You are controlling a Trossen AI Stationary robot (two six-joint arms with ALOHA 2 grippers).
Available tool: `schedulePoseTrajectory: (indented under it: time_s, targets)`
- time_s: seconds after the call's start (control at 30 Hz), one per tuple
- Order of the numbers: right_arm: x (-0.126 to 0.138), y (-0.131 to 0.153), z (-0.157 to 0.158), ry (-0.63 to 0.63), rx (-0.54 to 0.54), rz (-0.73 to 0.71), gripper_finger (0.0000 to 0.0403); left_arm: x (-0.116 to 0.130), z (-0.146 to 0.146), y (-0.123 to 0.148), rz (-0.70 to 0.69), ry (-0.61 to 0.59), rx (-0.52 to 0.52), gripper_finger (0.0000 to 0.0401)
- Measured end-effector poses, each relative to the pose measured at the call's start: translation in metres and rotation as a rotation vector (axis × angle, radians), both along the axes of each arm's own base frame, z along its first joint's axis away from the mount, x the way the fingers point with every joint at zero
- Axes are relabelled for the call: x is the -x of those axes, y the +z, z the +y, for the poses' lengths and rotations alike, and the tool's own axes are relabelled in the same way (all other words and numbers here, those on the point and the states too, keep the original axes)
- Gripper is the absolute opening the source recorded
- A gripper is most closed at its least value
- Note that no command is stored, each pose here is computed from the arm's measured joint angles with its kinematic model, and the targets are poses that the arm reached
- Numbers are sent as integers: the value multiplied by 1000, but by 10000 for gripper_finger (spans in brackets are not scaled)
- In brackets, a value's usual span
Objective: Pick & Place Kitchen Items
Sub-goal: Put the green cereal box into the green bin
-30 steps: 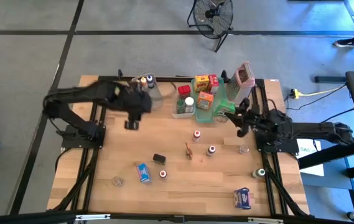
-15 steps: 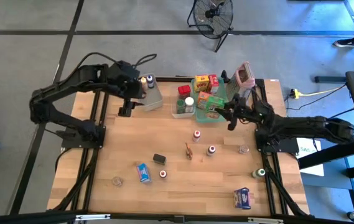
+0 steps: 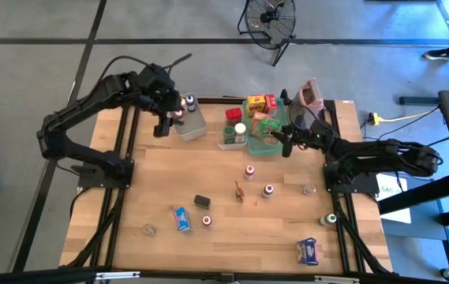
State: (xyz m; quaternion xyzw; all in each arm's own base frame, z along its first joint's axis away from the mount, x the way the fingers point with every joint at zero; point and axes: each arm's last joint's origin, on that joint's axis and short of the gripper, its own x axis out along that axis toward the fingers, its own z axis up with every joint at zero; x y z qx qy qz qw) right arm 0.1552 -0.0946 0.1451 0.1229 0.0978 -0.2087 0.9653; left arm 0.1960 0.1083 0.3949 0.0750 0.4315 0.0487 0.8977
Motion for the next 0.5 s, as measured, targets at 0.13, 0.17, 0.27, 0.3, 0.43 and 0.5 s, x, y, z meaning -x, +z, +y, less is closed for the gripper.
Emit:
schedulePoseTrajectory:
  time_s: [0.13, 0.17, 0.27, 0.3, 0.43, 0.5]
  targets:
    - [2, -3, -5, 11, -9, 16, 130, 1, 3, 0, -5, 7, -5, 212]
    - [2, -4, -5, 23, -16, 16, 130, 1, 3, 1, -7, 7, -7, 212]
    - [2, -5, -5, 65, -36, 9, 130, 1, 3, 1, -7, 6, -8, 212]
    - [2, -5, -5, 72, -37, 7, 130, 1, 3, 1, -7, 6, -8, 212]
    - [2, -4, -5, 71, -31, 8, 130, 1, 3, 1, -10, 6, -10, 212]
    - [2, -5, -5, 72, -30, 12, 130, 1, 3, 1, -10, 6, -9, 212]
